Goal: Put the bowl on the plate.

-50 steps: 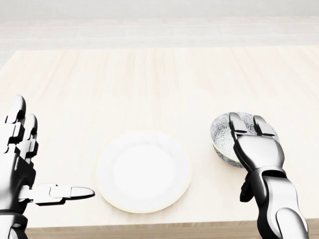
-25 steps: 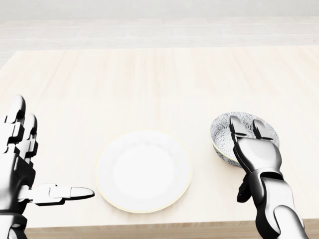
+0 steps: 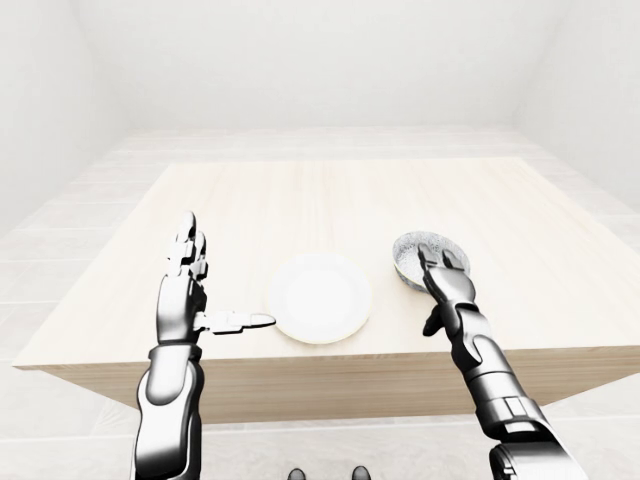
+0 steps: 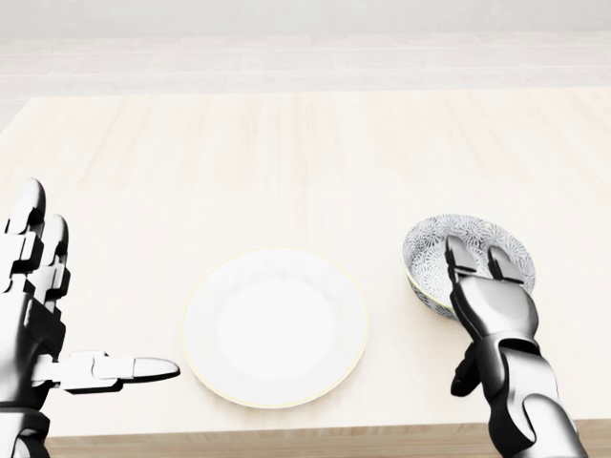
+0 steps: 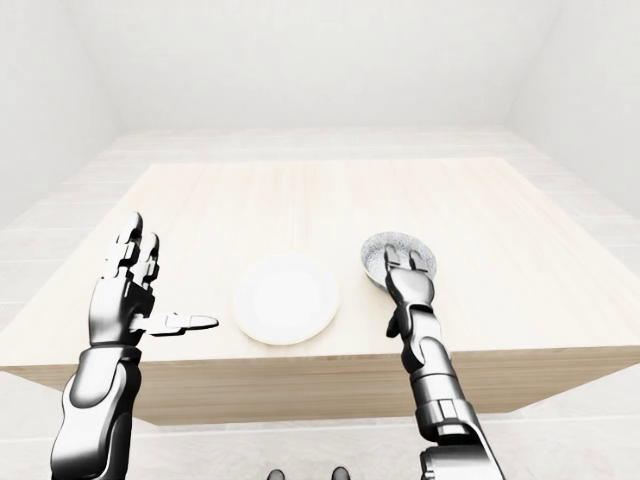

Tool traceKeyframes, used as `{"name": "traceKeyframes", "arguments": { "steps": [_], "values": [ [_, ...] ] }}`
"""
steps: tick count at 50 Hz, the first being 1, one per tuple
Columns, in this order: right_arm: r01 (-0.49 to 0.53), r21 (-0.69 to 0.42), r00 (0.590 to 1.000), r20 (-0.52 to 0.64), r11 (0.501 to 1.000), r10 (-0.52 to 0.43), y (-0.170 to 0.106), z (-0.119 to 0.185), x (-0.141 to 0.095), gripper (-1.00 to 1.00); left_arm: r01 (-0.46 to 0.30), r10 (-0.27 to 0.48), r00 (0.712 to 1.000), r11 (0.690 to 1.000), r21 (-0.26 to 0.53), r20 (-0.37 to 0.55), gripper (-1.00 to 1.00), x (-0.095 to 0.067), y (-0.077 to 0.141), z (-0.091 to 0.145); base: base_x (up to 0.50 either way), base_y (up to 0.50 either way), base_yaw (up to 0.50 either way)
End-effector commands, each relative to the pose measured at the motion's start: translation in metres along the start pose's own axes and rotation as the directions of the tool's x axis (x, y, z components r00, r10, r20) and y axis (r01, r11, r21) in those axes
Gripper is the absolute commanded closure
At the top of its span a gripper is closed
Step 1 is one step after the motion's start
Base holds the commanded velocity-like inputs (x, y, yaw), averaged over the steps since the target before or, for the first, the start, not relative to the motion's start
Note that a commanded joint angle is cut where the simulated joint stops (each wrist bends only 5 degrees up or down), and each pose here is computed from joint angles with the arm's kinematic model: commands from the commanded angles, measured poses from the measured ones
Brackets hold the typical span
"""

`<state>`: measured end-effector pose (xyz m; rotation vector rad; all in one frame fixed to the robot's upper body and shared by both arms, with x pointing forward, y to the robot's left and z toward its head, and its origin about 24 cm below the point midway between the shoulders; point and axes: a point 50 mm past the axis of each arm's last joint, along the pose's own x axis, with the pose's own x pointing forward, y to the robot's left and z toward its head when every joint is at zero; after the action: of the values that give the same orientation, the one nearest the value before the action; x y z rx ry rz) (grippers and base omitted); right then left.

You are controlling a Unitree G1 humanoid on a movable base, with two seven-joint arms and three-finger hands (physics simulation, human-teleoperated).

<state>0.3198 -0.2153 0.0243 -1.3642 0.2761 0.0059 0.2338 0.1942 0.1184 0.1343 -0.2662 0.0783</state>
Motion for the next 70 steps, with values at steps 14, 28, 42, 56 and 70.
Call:
{"name": "traceKeyframes", "arguments": {
  "steps": [14, 28, 42, 56, 70],
  "values": [
    [-0.01, 0.023, 1.0, -0.016, 1.0, 0.011, 0.008, -0.004, 0.002, -1.0, -0.002, 0.002, 1.0, 1.0, 0.005, -0.009, -1.0, -0.002, 0.0, -0.002, 0.0, 0.0, 0.0],
    [-0.011, 0.007, 1.0, -0.004, 1.0, 0.011, 0.005, -0.003, 0.0, -1.0, 0.002, -0.002, 1.0, 1.0, 0.006, -0.027, -1.0, -0.002, -0.002, -0.006, 0.0, 0.0, 0.0],
    [-0.006, 0.005, 1.0, -0.004, 1.0, 0.006, 0.003, -0.003, -0.001, -0.25, 0.002, -0.002, 1.0, 1.0, 0.007, -0.029, -1.0, -0.001, -0.002, -0.006, 0.0, 0.0, 0.0],
    [-0.005, -0.002, 1.0, -0.001, 1.0, 0.005, 0.002, -0.003, -0.001, 0.14, 0.004, -0.004, 0.999, 1.0, 0.008, -0.041, -1.0, -0.001, -0.003, -0.009, 0.0, 0.0, 0.0],
    [-0.002, -0.016, 1.0, 0.013, 1.0, 0.003, -0.002, 0.0, -0.003, 0.36, 0.002, -0.002, 0.999, 1.0, 0.007, -0.044, -1.0, -0.001, -0.001, -0.01, 0.0, 0.0, 0.0]
  ]
}}
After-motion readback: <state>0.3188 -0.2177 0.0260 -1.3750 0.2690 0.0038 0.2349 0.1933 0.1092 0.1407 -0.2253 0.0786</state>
